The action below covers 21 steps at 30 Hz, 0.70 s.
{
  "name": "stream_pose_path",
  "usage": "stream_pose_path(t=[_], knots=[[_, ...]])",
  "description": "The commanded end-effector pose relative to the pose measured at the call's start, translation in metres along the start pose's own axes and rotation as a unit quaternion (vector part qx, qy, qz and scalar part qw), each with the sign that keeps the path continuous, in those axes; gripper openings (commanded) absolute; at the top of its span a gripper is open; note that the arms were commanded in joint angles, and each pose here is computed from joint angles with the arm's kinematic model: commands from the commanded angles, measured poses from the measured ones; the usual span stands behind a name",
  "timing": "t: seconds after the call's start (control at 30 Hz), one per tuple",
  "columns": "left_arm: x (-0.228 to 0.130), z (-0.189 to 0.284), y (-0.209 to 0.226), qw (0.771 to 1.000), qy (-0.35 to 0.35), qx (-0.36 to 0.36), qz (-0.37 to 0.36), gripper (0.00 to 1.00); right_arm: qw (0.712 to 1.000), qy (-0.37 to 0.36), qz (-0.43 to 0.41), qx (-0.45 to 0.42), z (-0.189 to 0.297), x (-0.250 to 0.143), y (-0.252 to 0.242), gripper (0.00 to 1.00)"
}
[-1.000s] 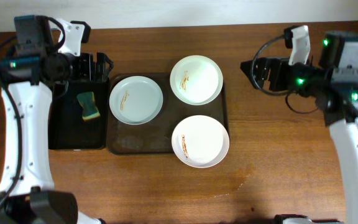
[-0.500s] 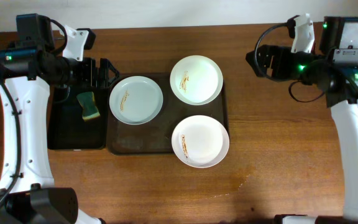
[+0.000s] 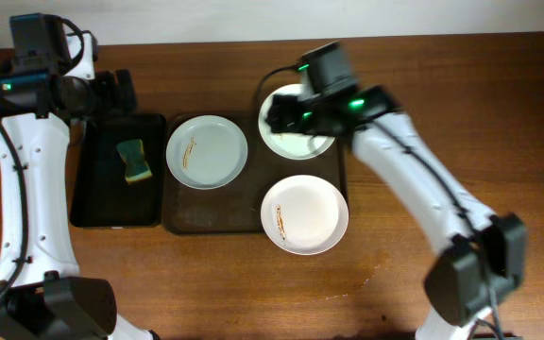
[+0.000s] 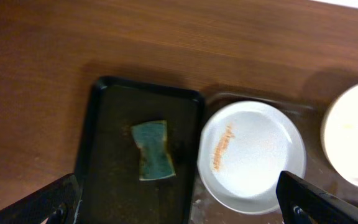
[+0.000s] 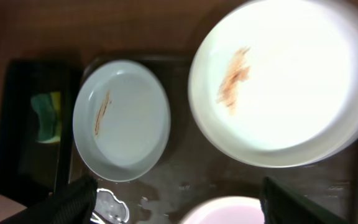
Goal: Clean dirty plates on tray and stack at the side
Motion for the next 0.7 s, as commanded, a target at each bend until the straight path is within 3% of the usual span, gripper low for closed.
stream_pose_path(t=[0.0,0.33,0.43,0.67], knots=[[0.007,-0.014,0.021,0.998,0.000,0.039,0.039,0.99,0.998,-0.007,-0.033,-0.046,-0.036,-0.012,0.020,0.82],[0.001,-0.065,0.029,0.997,0.046,0.050,0.044,0.99,0.997,-0.018,-0.011,-0.080,-0.111,-0.034,0.034,0.67],[0.002,-0.072,0.029,0.997,0.047,0.050,0.044,0.99,0.997,-0.021,-0.011,-0.076,-0.127,-0.035,0.033,0.56],[0.000,-0.079,0.030,0.996,0.053,0.052,0.044,0.99,0.997,-0.013,-0.012,-0.079,-0.153,-0.045,0.027,0.48]])
Point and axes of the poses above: each gripper's point midway between its finger pads, its own z axis back along the fingers, its own y axis along the line the jaws close on, x = y × z, the point moved 5 cm from there along z, back along the fingers, and after that the axes turned 7 degrees about z, right-handed, at the moved point
